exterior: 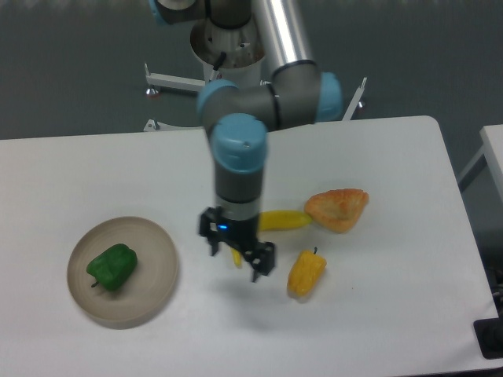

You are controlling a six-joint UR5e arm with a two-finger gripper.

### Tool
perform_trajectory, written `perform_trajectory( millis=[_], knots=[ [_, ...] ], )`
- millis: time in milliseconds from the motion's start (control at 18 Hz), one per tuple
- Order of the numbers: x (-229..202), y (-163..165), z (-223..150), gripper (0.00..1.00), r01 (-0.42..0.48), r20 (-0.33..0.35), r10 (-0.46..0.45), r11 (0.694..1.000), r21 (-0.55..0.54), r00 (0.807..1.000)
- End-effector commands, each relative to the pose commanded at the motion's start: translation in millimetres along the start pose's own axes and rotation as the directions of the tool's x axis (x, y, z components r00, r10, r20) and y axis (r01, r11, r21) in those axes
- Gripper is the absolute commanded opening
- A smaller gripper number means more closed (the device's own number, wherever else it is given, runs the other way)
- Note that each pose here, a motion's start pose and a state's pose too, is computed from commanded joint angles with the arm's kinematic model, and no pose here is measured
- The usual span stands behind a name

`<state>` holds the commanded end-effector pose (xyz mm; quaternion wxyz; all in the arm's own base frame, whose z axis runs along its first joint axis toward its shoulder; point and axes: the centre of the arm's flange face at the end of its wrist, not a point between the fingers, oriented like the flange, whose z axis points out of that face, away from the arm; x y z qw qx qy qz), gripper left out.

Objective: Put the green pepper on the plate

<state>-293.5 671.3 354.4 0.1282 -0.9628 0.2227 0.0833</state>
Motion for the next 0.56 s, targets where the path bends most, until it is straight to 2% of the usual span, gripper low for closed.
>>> perform_trajectory(
  millis=[222, 556],
  knots=[
    [-24.7, 12.5, 3.6, 1.0, -0.038, 0.048, 0.041, 0.997, -0.062, 0.998],
    [-30.6, 15.7, 12.6, 1.0, -0.032, 0.045, 0.035, 0.997, -0.069, 0.998]
  ],
)
